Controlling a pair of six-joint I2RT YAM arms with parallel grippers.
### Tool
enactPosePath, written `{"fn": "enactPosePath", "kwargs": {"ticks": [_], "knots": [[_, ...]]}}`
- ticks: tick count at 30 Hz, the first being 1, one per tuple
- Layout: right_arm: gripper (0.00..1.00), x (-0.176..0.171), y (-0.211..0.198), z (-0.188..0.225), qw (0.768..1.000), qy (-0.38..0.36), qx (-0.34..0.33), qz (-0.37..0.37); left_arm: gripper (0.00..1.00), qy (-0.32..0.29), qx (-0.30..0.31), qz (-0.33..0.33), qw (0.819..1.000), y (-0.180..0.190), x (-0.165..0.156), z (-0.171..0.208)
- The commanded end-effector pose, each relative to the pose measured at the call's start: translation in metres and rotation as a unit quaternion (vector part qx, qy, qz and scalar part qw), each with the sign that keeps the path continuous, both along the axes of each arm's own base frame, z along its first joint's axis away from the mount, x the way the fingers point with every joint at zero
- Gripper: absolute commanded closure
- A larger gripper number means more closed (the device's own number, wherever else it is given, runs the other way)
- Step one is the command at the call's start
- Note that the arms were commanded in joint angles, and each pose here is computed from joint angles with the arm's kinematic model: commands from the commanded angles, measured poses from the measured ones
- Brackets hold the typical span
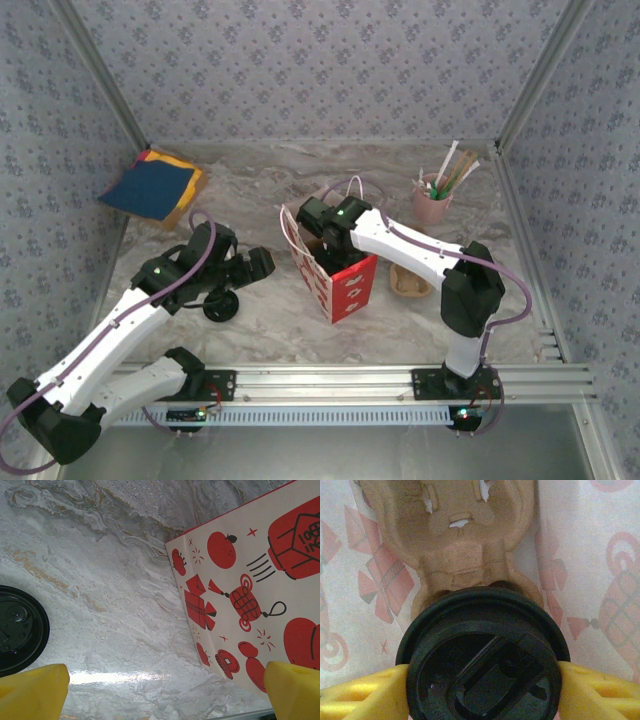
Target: Pack the takeout coffee
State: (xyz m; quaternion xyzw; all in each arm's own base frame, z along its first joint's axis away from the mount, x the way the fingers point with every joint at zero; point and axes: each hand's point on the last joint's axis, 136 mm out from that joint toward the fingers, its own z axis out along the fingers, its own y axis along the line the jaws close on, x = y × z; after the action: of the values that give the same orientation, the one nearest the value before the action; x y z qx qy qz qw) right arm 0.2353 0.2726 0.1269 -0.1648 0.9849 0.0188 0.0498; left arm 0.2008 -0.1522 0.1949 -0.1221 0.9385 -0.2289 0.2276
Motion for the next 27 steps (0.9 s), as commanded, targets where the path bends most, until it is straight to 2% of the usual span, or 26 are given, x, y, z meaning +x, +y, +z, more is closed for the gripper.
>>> {"fn": "enactPosePath", "kwargs": {"ticks": [1, 14, 27], "knots": [[0.29, -0.0144, -0.0138, -0.0108, 0.998, 0.033, -0.043, -0.005, 0.0, -0.01, -0.013, 0.005, 1.0, -0.0016, 0.0035, 0.0108], [0.24, -0.0145, -0.0142, -0.0057, 0.999, 0.03, -0.042, -0.005, 0.0, -0.01, -0.014, 0.005, 1.0, -0.002, 0.0042, 0.0116], [0.24, -0.0134, -0.0147, -0.0023, 0.999, 0.027, -0.043, -0.006, 0.0, -0.011, -0.014, 0.004, 1.0, -0.0024, 0.0046, 0.0124]]}}
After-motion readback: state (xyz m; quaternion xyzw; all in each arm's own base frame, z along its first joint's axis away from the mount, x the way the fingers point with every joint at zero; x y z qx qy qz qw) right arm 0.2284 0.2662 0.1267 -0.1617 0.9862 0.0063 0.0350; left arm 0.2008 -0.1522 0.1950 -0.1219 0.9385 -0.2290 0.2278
